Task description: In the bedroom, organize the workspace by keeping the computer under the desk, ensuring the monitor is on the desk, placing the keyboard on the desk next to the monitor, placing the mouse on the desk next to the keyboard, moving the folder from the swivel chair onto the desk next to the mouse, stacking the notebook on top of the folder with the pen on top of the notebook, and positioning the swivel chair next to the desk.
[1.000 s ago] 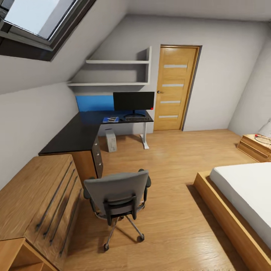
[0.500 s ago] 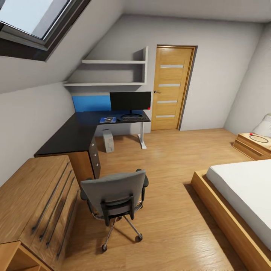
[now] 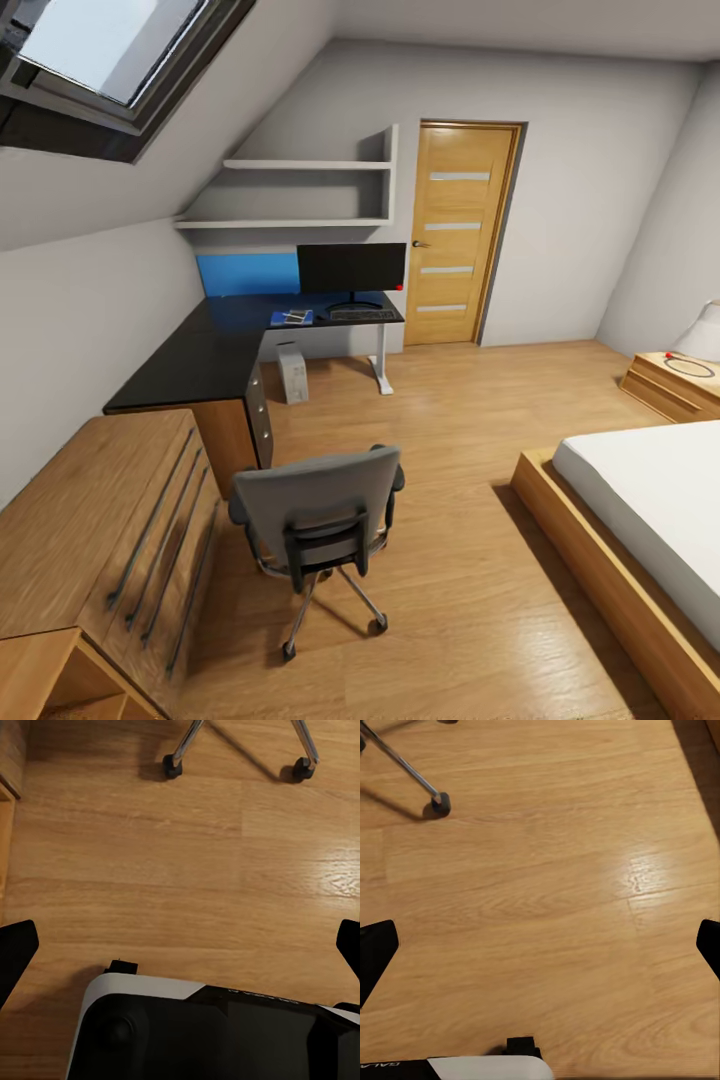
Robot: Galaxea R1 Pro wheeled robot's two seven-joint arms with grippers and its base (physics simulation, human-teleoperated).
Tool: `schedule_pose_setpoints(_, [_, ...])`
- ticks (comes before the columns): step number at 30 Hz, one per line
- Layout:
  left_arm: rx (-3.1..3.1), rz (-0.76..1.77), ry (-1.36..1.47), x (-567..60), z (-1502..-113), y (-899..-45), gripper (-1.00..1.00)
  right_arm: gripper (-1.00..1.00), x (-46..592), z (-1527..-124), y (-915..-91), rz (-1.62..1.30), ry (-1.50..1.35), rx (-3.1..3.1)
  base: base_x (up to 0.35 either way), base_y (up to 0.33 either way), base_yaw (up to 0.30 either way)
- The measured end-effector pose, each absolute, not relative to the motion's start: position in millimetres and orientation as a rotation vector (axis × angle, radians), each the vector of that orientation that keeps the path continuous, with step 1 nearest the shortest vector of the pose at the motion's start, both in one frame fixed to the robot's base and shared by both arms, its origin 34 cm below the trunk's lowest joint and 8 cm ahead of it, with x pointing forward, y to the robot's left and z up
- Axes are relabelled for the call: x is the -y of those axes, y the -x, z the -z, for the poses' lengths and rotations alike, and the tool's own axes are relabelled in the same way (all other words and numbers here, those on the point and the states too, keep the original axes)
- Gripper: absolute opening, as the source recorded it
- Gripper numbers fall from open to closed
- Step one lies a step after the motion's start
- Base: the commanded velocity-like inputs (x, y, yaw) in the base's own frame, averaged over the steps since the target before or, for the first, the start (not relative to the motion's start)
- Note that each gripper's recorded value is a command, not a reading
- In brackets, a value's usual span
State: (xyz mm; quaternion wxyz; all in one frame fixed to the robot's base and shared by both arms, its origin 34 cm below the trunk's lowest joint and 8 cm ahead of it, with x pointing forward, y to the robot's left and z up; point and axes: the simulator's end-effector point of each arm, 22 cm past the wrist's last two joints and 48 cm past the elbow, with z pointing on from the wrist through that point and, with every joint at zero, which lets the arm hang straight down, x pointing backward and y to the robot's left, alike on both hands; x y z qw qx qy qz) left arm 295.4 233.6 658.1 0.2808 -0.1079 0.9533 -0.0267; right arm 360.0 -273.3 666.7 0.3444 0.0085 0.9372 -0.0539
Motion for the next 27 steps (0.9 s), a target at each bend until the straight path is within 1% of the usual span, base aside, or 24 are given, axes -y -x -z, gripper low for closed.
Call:
schedule_pose_setpoints(8, [-2.555,0.072,0.289,-233.6,-658.1,-295.2,1.0,1.0,273.1,-666.7,-359.9,0.14,-0.022,-2.434,-0.034,0.053,0.022])
schedule_pose_setpoints(19, [-2.563,0.07,0.289,-233.7,-656.6,-292.3,1.0,1.0,273.8,-664.7,-357.2,0.142,-0.022,-2.442,-0.004,0.007,0.162])
schedule_pose_setpoints(27, [-2.563,0.07,0.29,-233.5,-656.5,-292.4,1.0,1.0,274.2,-664.1,-356.3,0.142,-0.021,-2.445,0.0,0.001,0.052])
